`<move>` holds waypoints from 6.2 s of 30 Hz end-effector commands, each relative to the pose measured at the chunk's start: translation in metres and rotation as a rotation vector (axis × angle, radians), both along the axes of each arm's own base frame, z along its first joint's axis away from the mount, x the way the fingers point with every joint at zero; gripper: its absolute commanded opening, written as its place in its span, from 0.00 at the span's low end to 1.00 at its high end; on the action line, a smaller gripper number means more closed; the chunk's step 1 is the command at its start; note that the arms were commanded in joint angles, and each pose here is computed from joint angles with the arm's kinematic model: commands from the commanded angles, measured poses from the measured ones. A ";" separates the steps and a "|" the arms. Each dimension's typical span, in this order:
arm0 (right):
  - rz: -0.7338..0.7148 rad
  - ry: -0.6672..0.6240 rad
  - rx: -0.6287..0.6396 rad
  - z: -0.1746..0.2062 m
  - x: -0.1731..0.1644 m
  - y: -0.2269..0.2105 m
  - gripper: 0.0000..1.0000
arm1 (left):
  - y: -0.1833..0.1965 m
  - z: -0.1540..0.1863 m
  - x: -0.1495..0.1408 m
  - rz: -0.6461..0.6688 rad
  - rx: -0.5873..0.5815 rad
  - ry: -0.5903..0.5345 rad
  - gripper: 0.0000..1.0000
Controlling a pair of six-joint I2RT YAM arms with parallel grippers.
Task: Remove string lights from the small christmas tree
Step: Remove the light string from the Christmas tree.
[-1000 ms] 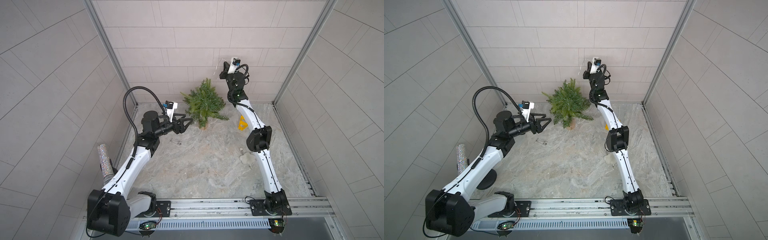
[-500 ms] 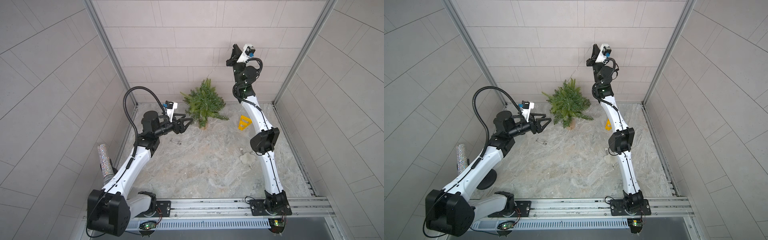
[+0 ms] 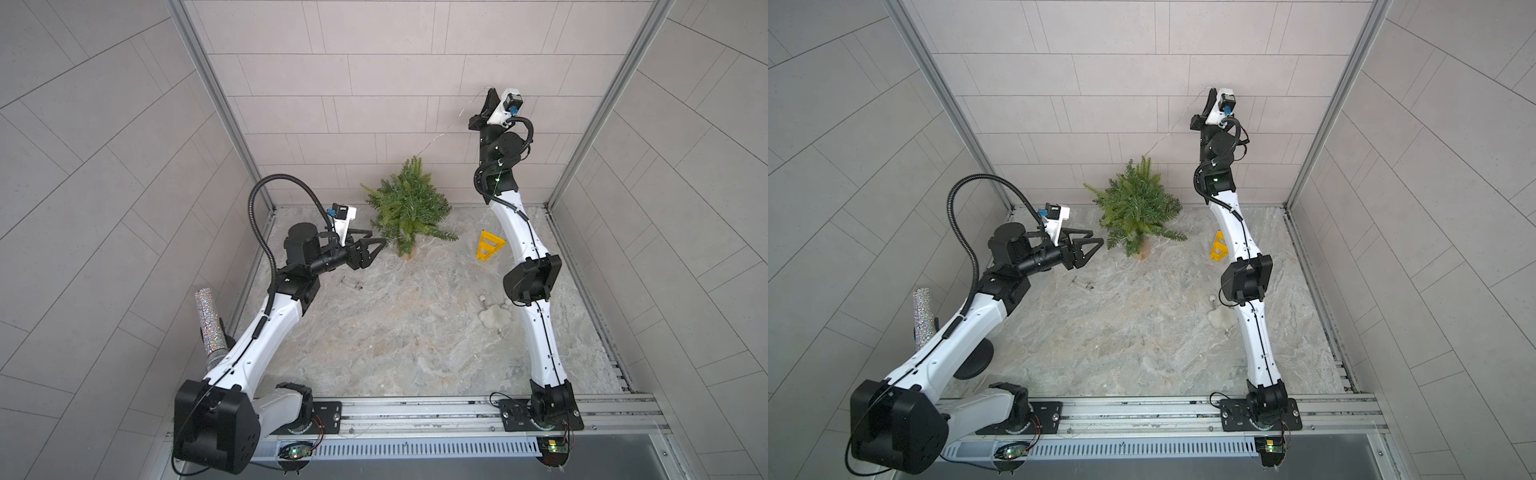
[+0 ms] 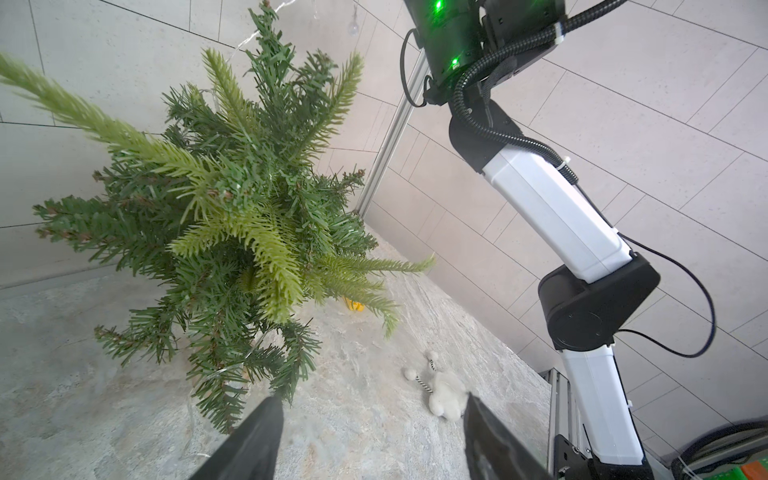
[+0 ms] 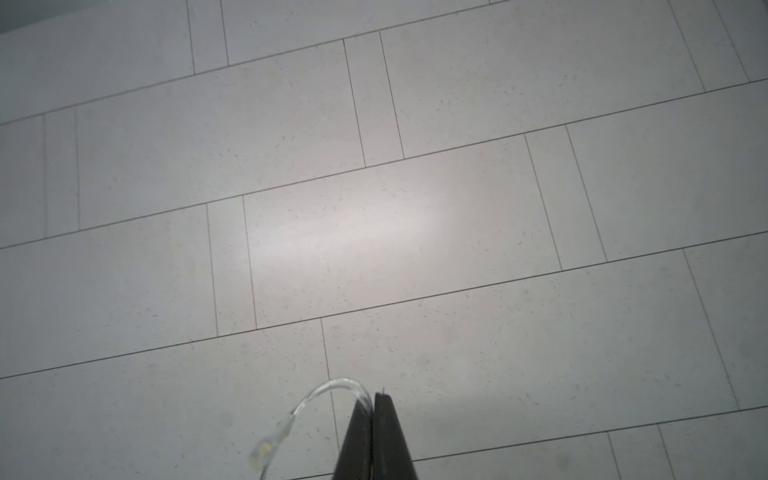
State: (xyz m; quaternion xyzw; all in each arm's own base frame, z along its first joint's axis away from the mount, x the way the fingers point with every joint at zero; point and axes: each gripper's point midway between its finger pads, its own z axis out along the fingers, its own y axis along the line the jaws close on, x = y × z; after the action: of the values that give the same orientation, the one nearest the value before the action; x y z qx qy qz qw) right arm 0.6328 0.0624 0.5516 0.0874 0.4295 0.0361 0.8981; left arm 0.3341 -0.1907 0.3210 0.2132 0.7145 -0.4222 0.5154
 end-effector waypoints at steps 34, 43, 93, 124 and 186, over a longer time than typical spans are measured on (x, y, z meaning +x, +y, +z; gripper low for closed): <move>-0.107 0.504 0.000 -0.153 0.071 -0.026 0.00 | -0.012 0.005 -0.014 -0.039 0.026 -0.012 0.72; -0.243 0.627 0.004 -0.185 0.039 -0.070 0.00 | -0.012 0.002 -0.019 -0.041 0.024 -0.008 0.72; -0.087 0.661 0.025 -0.190 -0.048 -0.068 0.00 | -0.081 0.082 0.139 0.154 0.175 -0.362 0.67; 0.169 0.281 0.147 -0.075 -0.048 -0.040 0.00 | -0.075 0.081 0.137 0.186 0.187 -0.392 0.00; 0.621 0.747 -0.143 -0.222 -0.075 0.032 0.61 | -0.088 0.087 0.122 0.070 0.177 -0.413 0.00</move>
State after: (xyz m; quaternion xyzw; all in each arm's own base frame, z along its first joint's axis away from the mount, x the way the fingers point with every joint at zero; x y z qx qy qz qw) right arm 0.5652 0.0380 0.3117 0.0384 0.7286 0.1814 0.6594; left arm 0.4694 -0.2762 0.3889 0.2998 0.6521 -0.2776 0.6386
